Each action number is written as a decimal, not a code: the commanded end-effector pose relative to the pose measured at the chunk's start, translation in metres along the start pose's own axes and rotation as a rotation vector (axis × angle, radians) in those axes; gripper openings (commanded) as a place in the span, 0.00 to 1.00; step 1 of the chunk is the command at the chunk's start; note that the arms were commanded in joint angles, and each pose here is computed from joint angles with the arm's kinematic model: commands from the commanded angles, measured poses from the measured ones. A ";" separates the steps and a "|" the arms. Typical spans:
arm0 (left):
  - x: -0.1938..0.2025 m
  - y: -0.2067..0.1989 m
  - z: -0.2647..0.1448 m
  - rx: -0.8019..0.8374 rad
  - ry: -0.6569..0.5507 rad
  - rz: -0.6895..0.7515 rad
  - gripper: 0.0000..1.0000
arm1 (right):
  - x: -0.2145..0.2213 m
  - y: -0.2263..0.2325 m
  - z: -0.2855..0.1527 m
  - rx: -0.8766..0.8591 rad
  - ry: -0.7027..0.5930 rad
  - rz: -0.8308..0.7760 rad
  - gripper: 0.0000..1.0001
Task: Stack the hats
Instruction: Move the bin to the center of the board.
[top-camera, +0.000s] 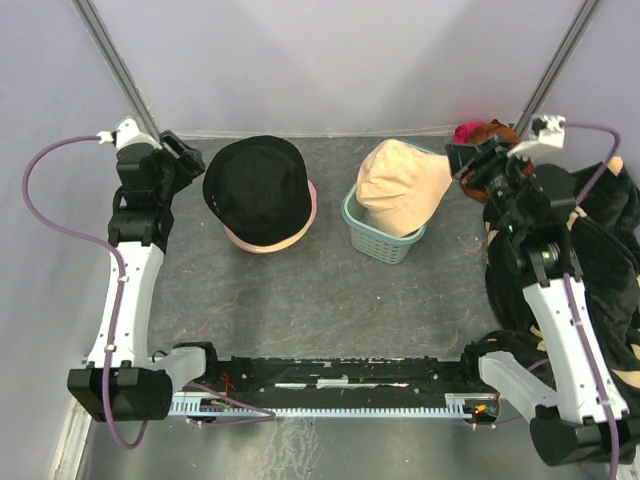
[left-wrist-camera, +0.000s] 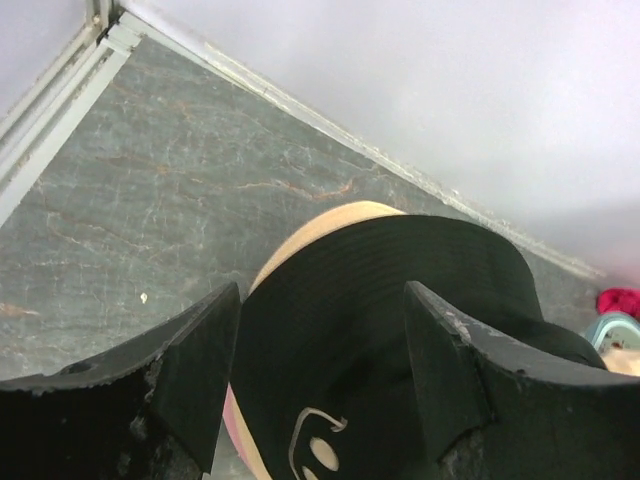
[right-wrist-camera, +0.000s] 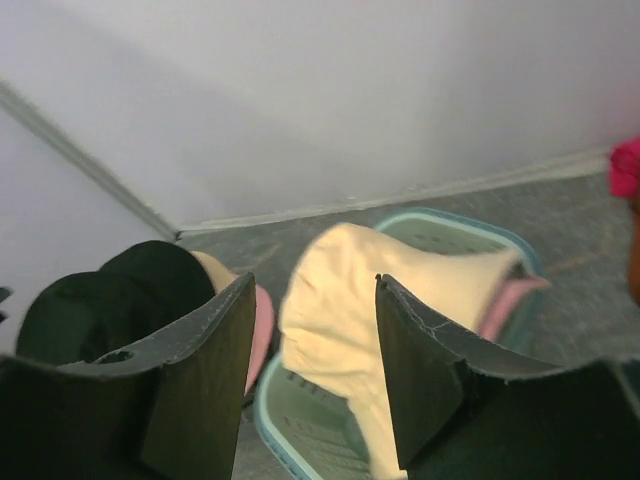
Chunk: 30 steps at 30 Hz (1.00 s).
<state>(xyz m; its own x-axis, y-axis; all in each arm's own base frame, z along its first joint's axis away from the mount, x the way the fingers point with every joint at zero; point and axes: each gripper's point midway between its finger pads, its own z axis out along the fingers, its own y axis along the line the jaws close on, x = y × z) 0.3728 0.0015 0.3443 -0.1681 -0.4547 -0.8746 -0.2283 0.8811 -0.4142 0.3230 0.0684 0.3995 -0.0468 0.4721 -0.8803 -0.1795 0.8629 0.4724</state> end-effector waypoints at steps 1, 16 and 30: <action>-0.004 0.005 0.007 0.113 -0.009 -0.199 0.73 | -0.010 0.061 0.026 -0.217 0.044 -0.060 0.59; 0.068 0.036 0.026 0.434 0.009 -0.642 0.70 | 0.086 0.142 0.138 -0.578 0.276 0.080 0.59; 0.084 0.041 0.026 0.486 -0.018 -0.691 0.70 | 0.219 0.152 0.107 -0.468 0.482 -0.019 0.57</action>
<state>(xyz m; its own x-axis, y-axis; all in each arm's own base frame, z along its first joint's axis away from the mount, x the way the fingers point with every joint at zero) 0.3762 0.0064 0.2280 -0.1345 -0.9152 -0.3798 0.0749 0.3728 -0.9249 0.4123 0.3191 0.2826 -0.5391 0.2846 -0.7927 -0.5616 0.5799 0.5901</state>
